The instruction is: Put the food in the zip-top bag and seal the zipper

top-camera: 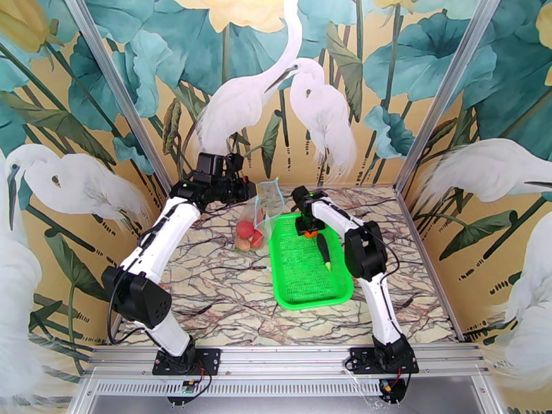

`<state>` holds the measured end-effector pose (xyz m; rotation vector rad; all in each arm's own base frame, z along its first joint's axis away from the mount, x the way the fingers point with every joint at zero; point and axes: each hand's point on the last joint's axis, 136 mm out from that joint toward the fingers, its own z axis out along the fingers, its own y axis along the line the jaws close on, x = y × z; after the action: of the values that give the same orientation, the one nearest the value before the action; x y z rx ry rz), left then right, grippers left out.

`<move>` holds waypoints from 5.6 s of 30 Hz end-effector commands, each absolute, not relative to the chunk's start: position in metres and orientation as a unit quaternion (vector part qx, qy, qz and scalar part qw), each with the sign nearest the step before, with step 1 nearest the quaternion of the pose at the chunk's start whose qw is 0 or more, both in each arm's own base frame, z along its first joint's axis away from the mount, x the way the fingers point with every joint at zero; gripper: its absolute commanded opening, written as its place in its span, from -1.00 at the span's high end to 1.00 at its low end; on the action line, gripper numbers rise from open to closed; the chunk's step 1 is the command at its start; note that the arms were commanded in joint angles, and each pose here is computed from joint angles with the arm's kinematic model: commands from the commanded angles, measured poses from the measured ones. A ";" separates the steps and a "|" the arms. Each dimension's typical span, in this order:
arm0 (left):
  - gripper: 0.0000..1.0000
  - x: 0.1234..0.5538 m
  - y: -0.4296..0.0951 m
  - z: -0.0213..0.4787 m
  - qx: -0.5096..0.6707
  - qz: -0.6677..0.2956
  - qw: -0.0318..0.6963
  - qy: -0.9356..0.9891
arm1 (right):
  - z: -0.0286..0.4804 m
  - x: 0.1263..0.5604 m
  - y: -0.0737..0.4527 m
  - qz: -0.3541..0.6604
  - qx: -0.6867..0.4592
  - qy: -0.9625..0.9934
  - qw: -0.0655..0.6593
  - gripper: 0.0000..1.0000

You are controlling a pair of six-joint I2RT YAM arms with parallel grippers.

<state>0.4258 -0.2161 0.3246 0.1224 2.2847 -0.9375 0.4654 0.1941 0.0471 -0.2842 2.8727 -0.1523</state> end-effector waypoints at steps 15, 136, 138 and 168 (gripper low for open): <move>1.00 0.431 -0.217 0.322 0.053 -0.356 0.325 0.874 | 0.149 0.453 0.200 0.030 -0.066 0.972 0.222 0.15; 1.00 0.435 -0.208 0.317 0.054 -0.368 0.308 0.876 | 0.125 0.378 0.231 0.115 -0.069 0.982 0.136 -0.56; 1.00 0.436 -0.208 0.317 0.052 -0.369 0.308 0.875 | 0.123 0.383 0.197 0.018 -0.039 0.989 0.142 -0.59; 1.00 0.434 -0.205 0.317 0.056 -0.358 0.304 0.881 | 0.016 0.384 0.244 0.168 -0.030 0.985 -0.010 -0.59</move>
<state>0.4323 -0.2071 0.3154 0.1360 2.3315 -0.9523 0.3919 0.1856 0.0419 -0.0321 3.0848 0.0322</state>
